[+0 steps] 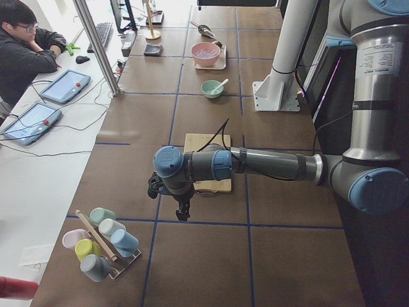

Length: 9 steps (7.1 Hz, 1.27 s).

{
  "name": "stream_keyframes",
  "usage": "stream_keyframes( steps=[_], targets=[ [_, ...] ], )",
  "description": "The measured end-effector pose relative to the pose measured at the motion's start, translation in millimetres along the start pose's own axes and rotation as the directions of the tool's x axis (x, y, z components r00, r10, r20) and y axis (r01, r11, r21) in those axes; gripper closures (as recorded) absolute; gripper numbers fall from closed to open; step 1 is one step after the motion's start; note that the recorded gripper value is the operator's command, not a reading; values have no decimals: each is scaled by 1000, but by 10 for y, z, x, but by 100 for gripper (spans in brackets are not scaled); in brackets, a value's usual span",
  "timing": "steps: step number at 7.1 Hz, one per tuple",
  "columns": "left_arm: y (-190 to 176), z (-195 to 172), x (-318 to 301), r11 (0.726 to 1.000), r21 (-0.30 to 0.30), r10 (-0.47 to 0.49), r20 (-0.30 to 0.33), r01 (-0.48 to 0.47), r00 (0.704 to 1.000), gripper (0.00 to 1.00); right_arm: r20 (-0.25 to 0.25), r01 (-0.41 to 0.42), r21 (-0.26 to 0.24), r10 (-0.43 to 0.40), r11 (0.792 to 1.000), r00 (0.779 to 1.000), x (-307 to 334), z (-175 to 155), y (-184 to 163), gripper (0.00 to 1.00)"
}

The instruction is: Put spoon and ice into bowl

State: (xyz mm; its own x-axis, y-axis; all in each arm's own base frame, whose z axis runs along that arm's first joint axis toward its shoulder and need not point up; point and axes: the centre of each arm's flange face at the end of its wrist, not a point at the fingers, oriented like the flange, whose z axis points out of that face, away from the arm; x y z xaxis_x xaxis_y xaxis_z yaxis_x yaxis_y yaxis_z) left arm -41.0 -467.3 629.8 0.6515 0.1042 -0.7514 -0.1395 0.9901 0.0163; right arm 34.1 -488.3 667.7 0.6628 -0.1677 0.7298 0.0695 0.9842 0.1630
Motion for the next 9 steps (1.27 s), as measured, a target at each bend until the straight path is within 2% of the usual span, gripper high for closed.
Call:
stream_keyframes(
  steps=[4, 7, 9],
  targets=[
    [43, 37, -39, 1000, -8, -12, 0, 12, 1000, 0, 5, -11, 17, 11, 1000, 1000, 111, -106, 29, 0],
    [54, 75, -81, 1000, -16, -21, 0, 21, 1000, 0, 3, -95, -16, 95, 995, 995, 46, -366, 51, 0],
    [72, 101, -110, 999, -23, -28, 1, 28, 1000, 0, 3, -110, -22, 110, 994, 994, 24, -414, 75, 0]
  ],
)
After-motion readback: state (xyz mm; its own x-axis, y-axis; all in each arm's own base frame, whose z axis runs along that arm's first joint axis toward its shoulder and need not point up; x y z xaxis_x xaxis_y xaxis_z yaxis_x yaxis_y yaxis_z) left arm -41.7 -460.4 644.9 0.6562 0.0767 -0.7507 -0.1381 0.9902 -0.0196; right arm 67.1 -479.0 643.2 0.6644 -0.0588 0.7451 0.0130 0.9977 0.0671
